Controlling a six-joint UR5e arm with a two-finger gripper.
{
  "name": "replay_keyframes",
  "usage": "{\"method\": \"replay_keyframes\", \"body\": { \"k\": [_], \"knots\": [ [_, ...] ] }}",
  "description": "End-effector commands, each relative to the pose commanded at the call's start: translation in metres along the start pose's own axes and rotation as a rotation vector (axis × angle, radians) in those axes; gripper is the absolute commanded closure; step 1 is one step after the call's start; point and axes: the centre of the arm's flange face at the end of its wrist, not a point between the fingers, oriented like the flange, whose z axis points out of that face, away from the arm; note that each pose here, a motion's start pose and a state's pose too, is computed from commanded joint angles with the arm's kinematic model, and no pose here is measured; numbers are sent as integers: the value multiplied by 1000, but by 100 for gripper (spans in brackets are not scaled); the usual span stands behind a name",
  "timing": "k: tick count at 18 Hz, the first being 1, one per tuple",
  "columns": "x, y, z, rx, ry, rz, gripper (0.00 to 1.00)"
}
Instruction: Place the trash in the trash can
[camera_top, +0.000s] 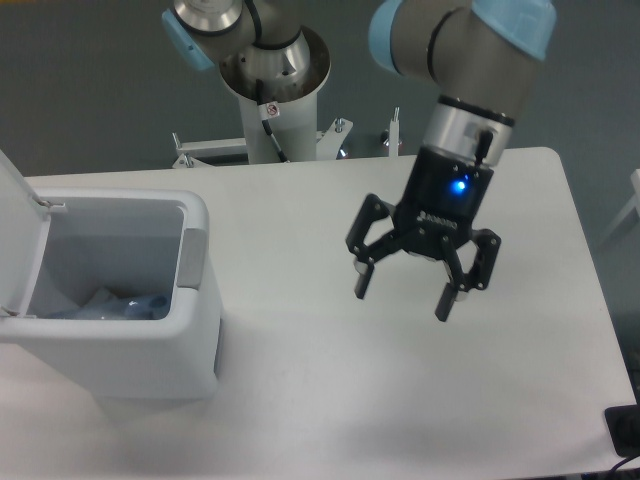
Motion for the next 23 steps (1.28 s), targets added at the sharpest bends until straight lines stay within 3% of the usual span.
{"method": "replay_keyframes", "body": {
  "k": [3, 6, 16, 21, 23],
  "knots": [
    [-67, 42, 24, -128, -101, 7, 0],
    [-88, 49, 25, -248, -202, 24, 0],
    [-91, 83, 34, -536, -212, 327, 0],
    [-94, 93, 34, -639, -242, 396, 0],
    [-88, 103, 42, -709, -223, 489, 0]
  ]
}}
